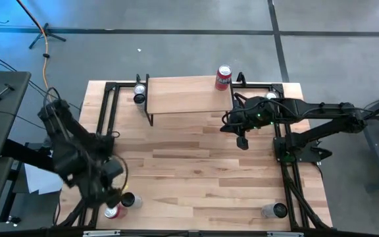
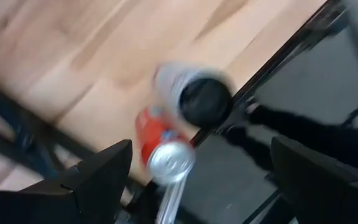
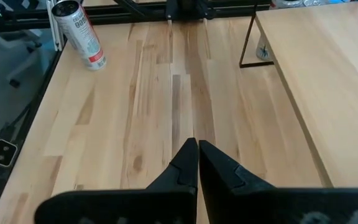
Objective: Place canned beverage on shelf
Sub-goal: Put the orange soda can on the shelf
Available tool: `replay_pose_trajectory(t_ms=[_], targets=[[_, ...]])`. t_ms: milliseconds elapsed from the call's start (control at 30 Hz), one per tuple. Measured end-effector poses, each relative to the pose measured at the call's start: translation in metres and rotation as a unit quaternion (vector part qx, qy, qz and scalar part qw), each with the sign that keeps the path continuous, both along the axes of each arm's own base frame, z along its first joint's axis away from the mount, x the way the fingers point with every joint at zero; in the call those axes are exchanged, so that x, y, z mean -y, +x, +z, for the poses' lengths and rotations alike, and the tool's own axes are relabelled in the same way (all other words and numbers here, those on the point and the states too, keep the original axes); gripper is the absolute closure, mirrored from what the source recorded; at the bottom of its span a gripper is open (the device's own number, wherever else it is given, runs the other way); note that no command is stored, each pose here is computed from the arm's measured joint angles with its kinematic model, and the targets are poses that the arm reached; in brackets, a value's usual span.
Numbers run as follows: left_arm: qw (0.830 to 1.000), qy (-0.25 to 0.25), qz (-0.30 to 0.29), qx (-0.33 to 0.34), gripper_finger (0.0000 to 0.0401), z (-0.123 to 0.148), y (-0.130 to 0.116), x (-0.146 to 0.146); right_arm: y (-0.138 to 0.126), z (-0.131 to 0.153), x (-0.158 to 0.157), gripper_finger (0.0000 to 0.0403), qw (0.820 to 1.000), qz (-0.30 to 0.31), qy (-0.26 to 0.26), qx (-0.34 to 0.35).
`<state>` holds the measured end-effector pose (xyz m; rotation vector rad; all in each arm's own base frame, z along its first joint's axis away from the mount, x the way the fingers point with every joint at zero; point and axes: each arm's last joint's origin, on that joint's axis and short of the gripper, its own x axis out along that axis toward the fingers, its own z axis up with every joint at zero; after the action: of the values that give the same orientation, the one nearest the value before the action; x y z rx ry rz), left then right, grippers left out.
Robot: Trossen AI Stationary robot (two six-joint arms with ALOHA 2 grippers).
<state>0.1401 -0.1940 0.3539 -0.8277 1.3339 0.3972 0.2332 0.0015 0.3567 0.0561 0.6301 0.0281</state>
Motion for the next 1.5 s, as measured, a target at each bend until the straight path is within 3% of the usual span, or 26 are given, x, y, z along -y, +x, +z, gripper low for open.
replay_pose_trajectory(t_ms=[267, 567, 800, 1000, 1233, 1500], targets=[[0.998, 0.025, 0.007, -0.057, 0.0050, -0.027, -0.019, 0.045, 0.000, 0.000, 0.000, 0.0403, 1.000, -0.011, 0.002, 0.000], [0.992, 0.087, -0.037, -0.081, 0.0050, -0.061, -0.022, 0.075, 0.000, 0.000, 0.000, 0.0403, 1.000, -0.016, 0.009, 0.000], [0.991, 0.091, -0.063, -0.078, 0.0050, -0.068, -0.015, 0.080, 0.000, 0.000, 0.002, 0.0403, 0.999, -0.033, -0.003, 0.000], [0.984, 0.095, -0.137, -0.066, 0.0050, -0.070, -0.014, 0.081, 0.000, 0.000, 0.002, 0.0403, 0.999, -0.034, -0.004, 0.000], [0.969, 0.093, -0.215, -0.077, 0.0050, -0.093, -0.014, 0.080, 0.000, 0.000, 0.002, 0.0403, 0.999, -0.037, 0.001, 0.000], [0.961, 0.123, -0.239, -0.062, 0.0050, -0.107, -0.015, 0.076, 0.000, 0.000, 0.002, 0.0403, 0.999, -0.037, 0.001, 0.000]])
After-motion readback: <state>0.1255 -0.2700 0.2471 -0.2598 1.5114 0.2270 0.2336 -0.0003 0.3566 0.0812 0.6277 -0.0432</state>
